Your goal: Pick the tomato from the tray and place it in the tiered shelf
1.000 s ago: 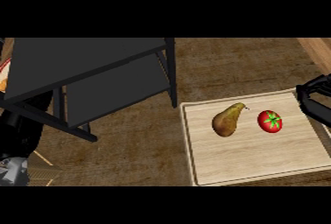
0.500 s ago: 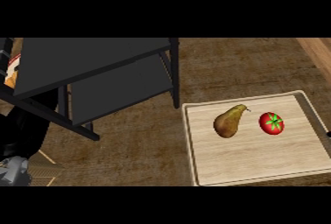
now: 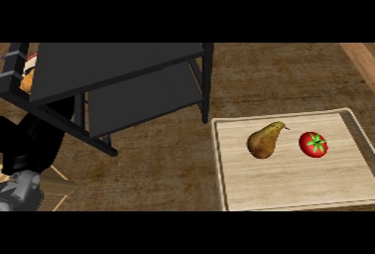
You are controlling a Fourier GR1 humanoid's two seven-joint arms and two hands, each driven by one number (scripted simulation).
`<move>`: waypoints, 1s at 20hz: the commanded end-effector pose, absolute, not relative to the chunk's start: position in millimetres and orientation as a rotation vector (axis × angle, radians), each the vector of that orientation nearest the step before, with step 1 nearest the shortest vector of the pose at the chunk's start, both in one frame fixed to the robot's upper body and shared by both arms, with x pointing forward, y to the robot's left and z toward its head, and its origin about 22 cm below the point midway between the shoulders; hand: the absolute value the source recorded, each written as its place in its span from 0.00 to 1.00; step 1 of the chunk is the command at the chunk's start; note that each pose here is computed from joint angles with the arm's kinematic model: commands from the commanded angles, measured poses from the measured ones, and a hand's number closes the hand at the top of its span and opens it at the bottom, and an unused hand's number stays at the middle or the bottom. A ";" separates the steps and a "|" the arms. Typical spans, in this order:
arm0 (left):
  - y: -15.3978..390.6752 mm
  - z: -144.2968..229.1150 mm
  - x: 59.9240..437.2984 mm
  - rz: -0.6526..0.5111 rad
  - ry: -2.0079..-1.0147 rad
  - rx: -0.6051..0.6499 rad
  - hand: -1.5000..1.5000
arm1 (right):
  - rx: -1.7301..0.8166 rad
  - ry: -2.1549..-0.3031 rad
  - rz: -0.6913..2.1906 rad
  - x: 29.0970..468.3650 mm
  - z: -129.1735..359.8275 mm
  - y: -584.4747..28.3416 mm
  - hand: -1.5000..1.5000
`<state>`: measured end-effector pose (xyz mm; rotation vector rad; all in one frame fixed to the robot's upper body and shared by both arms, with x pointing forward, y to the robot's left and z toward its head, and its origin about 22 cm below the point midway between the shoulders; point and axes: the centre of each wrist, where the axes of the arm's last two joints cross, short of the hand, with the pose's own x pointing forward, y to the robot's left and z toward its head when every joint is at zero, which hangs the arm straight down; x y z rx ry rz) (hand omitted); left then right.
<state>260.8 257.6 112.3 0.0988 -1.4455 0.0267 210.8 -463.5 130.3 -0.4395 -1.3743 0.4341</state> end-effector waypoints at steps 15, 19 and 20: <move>259.6 37.2 256.1 0.009 -1.150 0.098 0.50 | -0.661 -1.021 0.468 229.8 170.3 -408.9 0.00; 259.9 28.7 250.8 0.025 -1.155 0.090 0.50 | -0.665 -0.971 0.530 226.2 161.6 -391.7 0.00; 263.1 37.6 252.8 0.017 -1.145 0.089 0.50 | -0.681 -0.953 0.535 229.8 168.2 -388.6 0.00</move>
